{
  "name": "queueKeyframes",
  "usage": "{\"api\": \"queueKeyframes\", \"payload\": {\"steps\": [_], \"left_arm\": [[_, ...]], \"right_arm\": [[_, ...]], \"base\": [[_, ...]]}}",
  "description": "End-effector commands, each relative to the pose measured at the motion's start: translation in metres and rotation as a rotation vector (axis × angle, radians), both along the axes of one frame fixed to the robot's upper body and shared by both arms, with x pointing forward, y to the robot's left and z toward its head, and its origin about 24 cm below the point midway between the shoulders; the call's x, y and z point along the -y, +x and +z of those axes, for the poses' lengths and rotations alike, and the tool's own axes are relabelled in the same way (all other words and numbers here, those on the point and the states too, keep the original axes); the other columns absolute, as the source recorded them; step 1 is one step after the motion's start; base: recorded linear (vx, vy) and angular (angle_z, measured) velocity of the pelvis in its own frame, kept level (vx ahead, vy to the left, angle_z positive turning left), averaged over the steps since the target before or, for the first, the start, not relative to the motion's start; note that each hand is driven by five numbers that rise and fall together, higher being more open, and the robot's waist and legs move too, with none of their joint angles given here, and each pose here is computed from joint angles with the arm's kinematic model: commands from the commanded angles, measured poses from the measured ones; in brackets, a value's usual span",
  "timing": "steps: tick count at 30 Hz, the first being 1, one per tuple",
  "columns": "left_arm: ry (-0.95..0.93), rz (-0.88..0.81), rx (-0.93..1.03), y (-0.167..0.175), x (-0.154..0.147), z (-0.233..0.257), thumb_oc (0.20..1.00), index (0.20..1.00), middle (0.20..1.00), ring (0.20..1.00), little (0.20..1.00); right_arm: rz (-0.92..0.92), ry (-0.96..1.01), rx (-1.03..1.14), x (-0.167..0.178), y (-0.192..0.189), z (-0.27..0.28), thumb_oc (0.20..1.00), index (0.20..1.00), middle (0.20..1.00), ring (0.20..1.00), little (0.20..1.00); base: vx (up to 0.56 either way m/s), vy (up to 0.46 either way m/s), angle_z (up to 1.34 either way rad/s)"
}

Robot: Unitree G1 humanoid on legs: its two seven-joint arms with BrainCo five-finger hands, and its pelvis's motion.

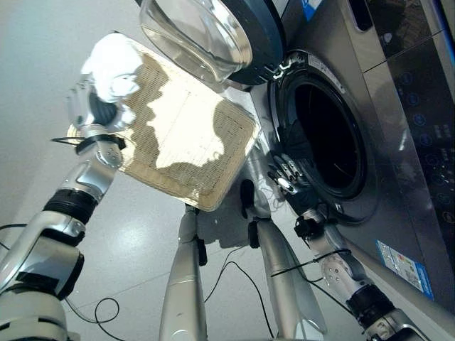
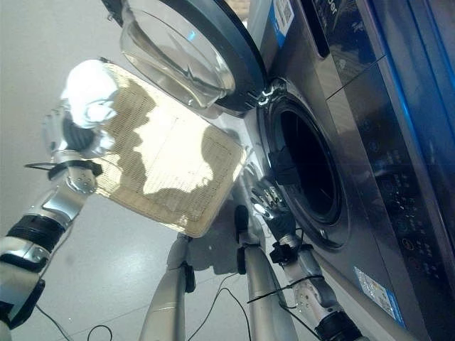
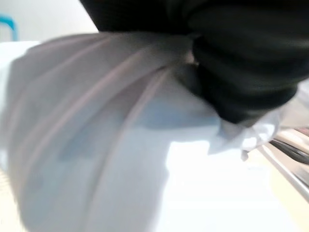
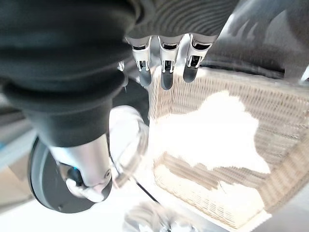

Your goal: Put the clothes into the washing machine.

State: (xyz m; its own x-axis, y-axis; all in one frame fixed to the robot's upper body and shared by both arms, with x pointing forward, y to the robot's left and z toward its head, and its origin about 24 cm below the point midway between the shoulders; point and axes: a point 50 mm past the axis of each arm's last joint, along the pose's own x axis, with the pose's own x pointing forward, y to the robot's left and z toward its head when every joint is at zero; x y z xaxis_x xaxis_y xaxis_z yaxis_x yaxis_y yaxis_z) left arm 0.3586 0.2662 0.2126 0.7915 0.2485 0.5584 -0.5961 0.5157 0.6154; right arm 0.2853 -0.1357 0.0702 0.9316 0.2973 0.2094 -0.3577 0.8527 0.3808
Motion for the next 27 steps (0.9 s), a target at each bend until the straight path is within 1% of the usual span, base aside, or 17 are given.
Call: {"api": "queueKeyframes", "payload": {"steps": [1, 3, 5, 6, 9, 10, 13, 15, 21, 22, 27], "left_arm": [[-0.268, -0.470, -0.002, -0.014, 0.043, -0.013, 0.200, 0.200, 0.200, 0.200, 0.200], [-0.287, -0.537, -0.031, -0.019, 0.051, -0.021, 0.200, 0.200, 0.200, 0.200, 0.200], [-0.285, -0.689, -0.126, -0.033, 0.072, -0.040, 0.200, 0.200, 0.200, 0.200, 0.200], [-0.284, -0.701, -0.137, -0.034, 0.073, -0.041, 0.200, 0.200, 0.200, 0.200, 0.200], [-0.280, -0.827, -0.232, -0.046, 0.086, -0.053, 0.200, 0.200, 0.200, 0.200, 0.200], [-0.273, -0.894, -0.272, -0.052, 0.094, -0.055, 0.200, 0.200, 0.200, 0.200, 0.200], [-0.260, -0.972, -0.312, -0.057, 0.102, -0.057, 0.200, 0.200, 0.200, 0.200, 0.200], [-0.231, -1.052, -0.362, -0.062, 0.114, -0.057, 0.200, 0.200, 0.200, 0.200, 0.200], [-0.188, -1.153, -0.445, -0.068, 0.132, -0.059, 0.200, 0.200, 0.200, 0.200, 0.200], [-0.177, -1.190, -0.479, -0.069, 0.137, -0.061, 0.200, 0.200, 0.200, 0.200, 0.200], [-0.191, -1.261, -0.543, -0.072, 0.149, -0.065, 0.200, 0.200, 0.200, 0.200, 0.200]], "right_arm": [[-0.062, -0.170, 0.160, -0.006, -0.002, 0.028, 1.000, 1.000, 1.000, 1.000, 1.000], [-0.059, -0.187, 0.168, -0.008, -0.002, 0.031, 1.000, 1.000, 1.000, 1.000, 1.000], [-0.053, -0.297, 0.242, -0.011, -0.002, 0.043, 1.000, 1.000, 1.000, 1.000, 1.000], [-0.050, -0.309, 0.250, -0.011, -0.001, 0.044, 1.000, 1.000, 1.000, 1.000, 1.000], [-0.021, -0.380, 0.294, -0.012, 0.001, 0.054, 1.000, 1.000, 1.000, 1.000, 1.000], [0.004, -0.391, 0.298, -0.014, 0.004, 0.060, 1.000, 1.000, 1.000, 1.000, 1.000], [0.016, -0.402, 0.304, -0.016, 0.007, 0.064, 1.000, 1.000, 1.000, 1.000, 1.000], [0.023, -0.404, 0.304, -0.020, 0.011, 0.069, 1.000, 1.000, 1.000, 1.000, 1.000], [0.086, -0.403, 0.288, -0.033, 0.013, 0.072, 1.000, 1.000, 1.000, 1.000, 1.000], [0.117, -0.411, 0.270, -0.038, 0.011, 0.070, 1.000, 1.000, 1.000, 1.000, 1.000], [0.178, -0.427, 0.253, -0.047, 0.007, 0.065, 1.000, 1.000, 1.000, 1.000, 1.000]], "base": [[-0.01, -0.063, -0.04], [-0.01, -0.055, -0.04], [-0.01, -0.047, -0.01], [-0.01, -0.037, -0.02], [-0.01, -0.026, 0.03], [0.00, 0.000, 0.00], [0.00, -0.010, 0.01], [0.00, 0.000, 0.00], [0.00, 0.000, 0.00], [0.00, 0.000, 0.00], [0.00, 0.011, -0.04]]}}
